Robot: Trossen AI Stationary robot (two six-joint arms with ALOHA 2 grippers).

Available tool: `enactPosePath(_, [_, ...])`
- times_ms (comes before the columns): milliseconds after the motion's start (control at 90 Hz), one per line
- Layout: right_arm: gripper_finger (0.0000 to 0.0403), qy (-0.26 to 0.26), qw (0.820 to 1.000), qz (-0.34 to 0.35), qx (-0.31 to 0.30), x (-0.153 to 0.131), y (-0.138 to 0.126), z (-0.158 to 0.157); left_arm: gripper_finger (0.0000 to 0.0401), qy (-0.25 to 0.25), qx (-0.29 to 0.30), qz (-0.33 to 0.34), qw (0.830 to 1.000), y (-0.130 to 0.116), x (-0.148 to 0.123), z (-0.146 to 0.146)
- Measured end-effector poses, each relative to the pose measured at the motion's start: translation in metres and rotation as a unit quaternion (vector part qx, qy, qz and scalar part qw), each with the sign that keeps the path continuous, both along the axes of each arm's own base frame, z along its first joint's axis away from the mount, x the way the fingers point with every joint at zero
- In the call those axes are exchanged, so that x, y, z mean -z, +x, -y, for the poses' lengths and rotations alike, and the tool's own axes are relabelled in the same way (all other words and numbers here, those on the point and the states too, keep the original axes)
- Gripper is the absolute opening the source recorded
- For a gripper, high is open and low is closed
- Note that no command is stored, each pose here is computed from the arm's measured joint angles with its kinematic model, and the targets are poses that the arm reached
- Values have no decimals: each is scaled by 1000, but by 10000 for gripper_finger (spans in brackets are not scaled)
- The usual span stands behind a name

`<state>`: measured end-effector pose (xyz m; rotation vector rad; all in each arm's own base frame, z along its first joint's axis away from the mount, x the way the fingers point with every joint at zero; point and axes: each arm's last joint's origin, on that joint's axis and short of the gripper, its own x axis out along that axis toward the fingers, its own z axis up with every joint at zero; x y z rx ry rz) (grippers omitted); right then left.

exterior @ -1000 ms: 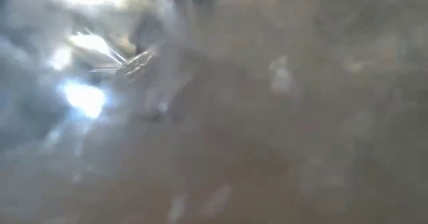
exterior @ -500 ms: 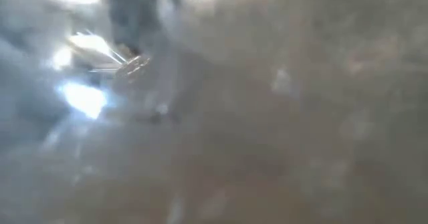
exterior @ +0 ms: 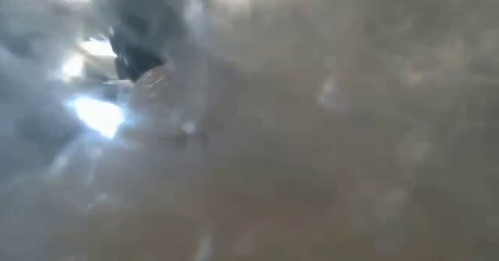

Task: Wrap mug
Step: Wrap the white mug with the bubble wrap

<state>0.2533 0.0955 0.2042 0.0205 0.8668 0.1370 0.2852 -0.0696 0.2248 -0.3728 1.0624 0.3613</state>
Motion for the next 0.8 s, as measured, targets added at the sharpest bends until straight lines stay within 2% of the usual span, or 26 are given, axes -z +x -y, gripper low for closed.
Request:
enactPosePath(211, [138,-14,999,-13,46,3,-2,3,125,-8,7,7,1000,4,2,2])
enactPosePath(311, [162,-13,998,-28,55,7,-3,3,144,-25,21,18,999,8,3,4])
enactPosePath(456, [191,-16,997,-47,62,15,-1,3,176,-23,20,2,1000,9,10,6])
enactPosePath(622, [209,-22,995,-67,66,26,2,1,196,-15,22,-17,1000,12,22,11])
enactPosePath(800, [217,-30,994,-84,66,35,5,0,191,3,14,-31,999,16,34,11])
